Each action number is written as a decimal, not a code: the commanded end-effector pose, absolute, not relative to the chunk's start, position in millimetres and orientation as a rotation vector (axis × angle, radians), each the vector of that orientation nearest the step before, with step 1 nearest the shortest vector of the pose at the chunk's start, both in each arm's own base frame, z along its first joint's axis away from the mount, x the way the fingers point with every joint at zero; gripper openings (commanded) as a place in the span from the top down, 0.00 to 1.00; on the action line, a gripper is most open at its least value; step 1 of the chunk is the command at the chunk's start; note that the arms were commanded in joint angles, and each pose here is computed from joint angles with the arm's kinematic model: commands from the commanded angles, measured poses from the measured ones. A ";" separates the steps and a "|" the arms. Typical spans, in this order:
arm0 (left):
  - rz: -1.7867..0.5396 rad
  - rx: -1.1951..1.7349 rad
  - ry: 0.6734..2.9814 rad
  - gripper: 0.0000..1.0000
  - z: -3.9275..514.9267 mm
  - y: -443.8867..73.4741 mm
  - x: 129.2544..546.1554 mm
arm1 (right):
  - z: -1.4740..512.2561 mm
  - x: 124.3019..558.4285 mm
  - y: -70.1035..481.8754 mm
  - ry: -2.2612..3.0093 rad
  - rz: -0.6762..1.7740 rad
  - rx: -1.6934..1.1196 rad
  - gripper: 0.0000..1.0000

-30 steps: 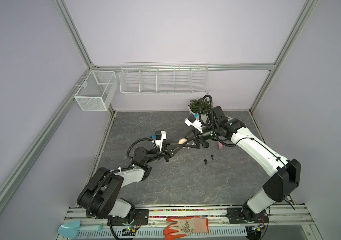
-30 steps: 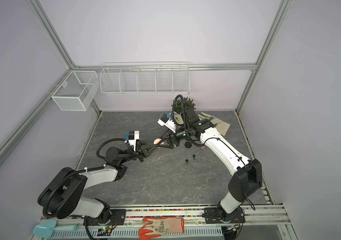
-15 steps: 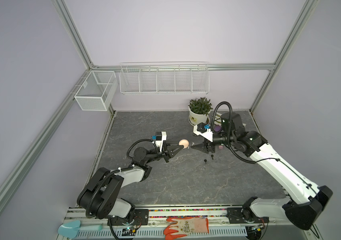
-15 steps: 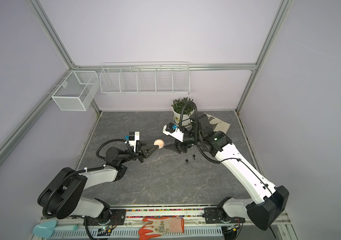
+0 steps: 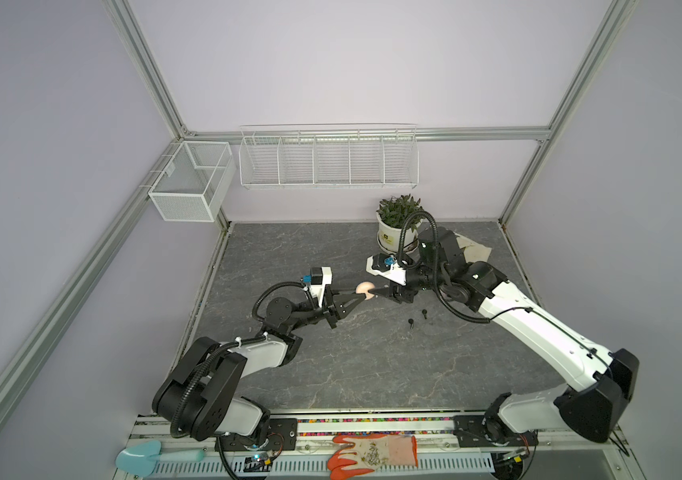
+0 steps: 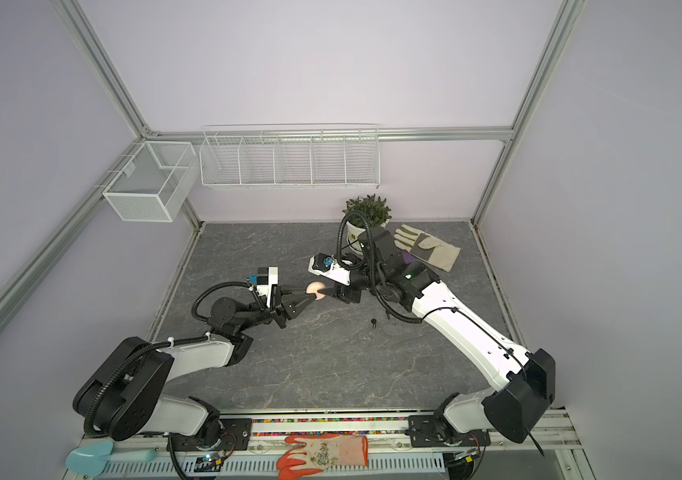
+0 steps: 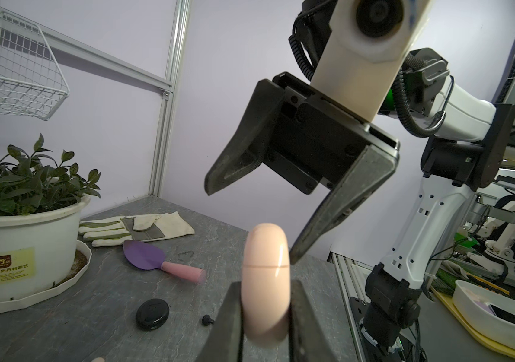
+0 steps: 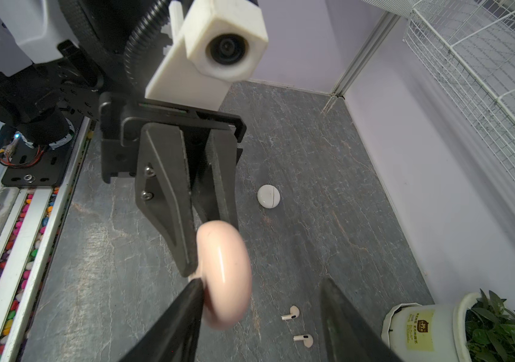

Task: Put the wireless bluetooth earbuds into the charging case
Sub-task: 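Hold the pink case in the left gripper while the right gripper pushes its lid open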

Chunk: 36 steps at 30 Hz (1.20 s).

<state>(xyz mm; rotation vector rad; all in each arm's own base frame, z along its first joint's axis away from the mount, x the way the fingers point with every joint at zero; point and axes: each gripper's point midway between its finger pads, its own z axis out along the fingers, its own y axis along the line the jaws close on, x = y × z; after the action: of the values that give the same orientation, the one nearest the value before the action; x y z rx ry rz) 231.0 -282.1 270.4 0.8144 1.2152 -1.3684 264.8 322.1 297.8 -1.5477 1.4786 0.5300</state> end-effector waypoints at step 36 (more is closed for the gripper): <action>-1.367 0.848 1.176 1.00 271.8 -280.4 220.8 | 316.0 293.3 318.6 1.473 0.341 -1.427 0.38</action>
<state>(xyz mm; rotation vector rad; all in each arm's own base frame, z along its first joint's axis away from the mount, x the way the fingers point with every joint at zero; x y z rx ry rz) 234.4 -280.4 265.3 0.7935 1.2421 -1.3634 286.5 321.4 305.3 -1.4693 1.4918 0.3760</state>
